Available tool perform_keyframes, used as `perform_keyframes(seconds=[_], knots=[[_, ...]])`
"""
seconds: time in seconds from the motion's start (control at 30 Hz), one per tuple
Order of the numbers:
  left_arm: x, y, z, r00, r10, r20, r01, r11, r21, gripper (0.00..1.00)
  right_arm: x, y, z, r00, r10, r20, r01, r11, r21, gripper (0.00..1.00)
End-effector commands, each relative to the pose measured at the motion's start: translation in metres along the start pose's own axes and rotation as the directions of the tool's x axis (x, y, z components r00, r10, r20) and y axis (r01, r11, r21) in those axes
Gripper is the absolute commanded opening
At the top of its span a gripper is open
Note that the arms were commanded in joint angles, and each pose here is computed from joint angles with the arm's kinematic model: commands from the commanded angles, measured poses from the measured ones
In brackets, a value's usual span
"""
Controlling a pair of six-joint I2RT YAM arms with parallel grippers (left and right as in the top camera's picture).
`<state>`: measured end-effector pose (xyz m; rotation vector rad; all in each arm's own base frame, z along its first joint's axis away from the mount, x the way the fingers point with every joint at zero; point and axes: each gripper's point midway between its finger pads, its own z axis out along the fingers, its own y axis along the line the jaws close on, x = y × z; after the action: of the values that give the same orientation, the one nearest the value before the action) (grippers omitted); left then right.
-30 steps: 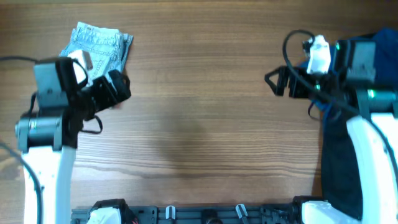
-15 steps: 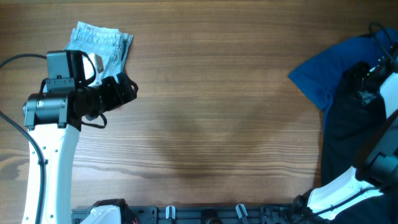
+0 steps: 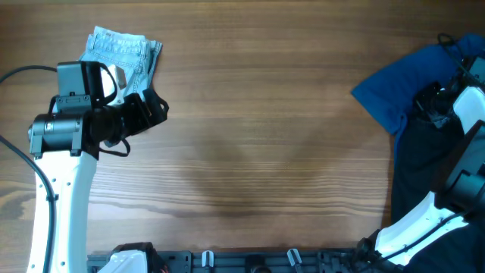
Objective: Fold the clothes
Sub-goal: 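Reach the right gripper to the dark shorts and grasp their waistband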
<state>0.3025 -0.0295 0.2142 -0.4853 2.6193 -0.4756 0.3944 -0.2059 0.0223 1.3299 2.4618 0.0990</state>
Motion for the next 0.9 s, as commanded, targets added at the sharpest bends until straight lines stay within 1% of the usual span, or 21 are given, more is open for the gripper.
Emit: perform_keyframes(seconds=[0.0,0.1,0.2,0.27,0.33,0.4,0.5,0.53,0.6,0.67,0.73,0.77,0.87], knots=[[-0.002,-0.006,-0.002,1.0,0.022,0.001,-0.022,1.0,0.019,0.98,-0.019,0.015,-0.038,0.996,-0.01,0.089,0.013,0.999,-0.036,0.04],[-0.002,-0.006,-0.002,1.0,0.022,0.001,-0.022,1.0,0.019,0.98,-0.031,0.045,-0.098,0.982,-0.041,0.184,0.075,0.981,-0.182,0.04],[-0.002,-0.006,-0.002,1.0,0.023,0.004,-0.023,1.0,0.02,0.98,-0.031,0.073,-0.172,0.956,-0.053,0.289,0.15,0.933,-0.327,0.04],[-0.004,-0.008,-0.002,1.0,0.026,0.011,-0.026,0.999,0.031,0.98,-0.017,0.09,-0.212,0.942,-0.074,0.329,0.208,0.895,-0.394,0.04],[-0.006,-0.015,-0.003,0.999,0.031,0.016,-0.032,0.997,0.066,0.99,0.003,0.108,-0.232,0.933,-0.116,0.341,0.262,0.869,-0.42,0.04],[-0.006,-0.018,-0.006,0.999,0.035,0.024,-0.037,0.996,0.083,0.99,0.031,0.135,-0.239,0.927,-0.187,0.325,0.327,0.827,-0.458,0.04],[-0.007,-0.02,-0.012,0.998,0.041,0.046,-0.045,0.995,0.09,1.0,0.086,0.183,-0.237,0.901,-0.324,0.289,0.432,0.743,-0.512,0.04],[-0.007,-0.022,-0.019,0.997,0.047,0.066,-0.053,0.994,0.097,1.0,0.126,0.214,-0.235,0.868,-0.413,0.276,0.495,0.675,-0.547,0.04],[-0.007,-0.024,-0.027,0.994,0.054,0.093,-0.064,0.992,0.105,0.99,0.165,0.242,-0.232,0.834,-0.484,0.264,0.538,0.609,-0.583,0.04],[-0.009,-0.025,-0.038,0.988,0.063,0.138,-0.078,0.992,0.101,1.0,0.224,0.275,-0.227,0.775,-0.578,0.255,0.588,0.511,-0.627,0.04],[-0.012,-0.02,-0.05,0.979,0.069,0.193,-0.083,0.995,0.064,1.0,0.28,0.294,-0.217,0.709,-0.663,0.239,0.623,0.431,-0.652,0.04],[-0.013,-0.017,-0.055,0.973,0.072,0.218,-0.084,0.995,0.047,1.0,0.3,0.299,-0.214,0.685,-0.691,0.231,0.633,0.406,-0.66,0.04],[-0.014,-0.015,-0.067,0.961,0.079,0.267,-0.089,0.996,0.026,1.0,0.373,0.305,-0.197,0.579,-0.79,0.202,0.664,0.313,-0.679,0.05]])
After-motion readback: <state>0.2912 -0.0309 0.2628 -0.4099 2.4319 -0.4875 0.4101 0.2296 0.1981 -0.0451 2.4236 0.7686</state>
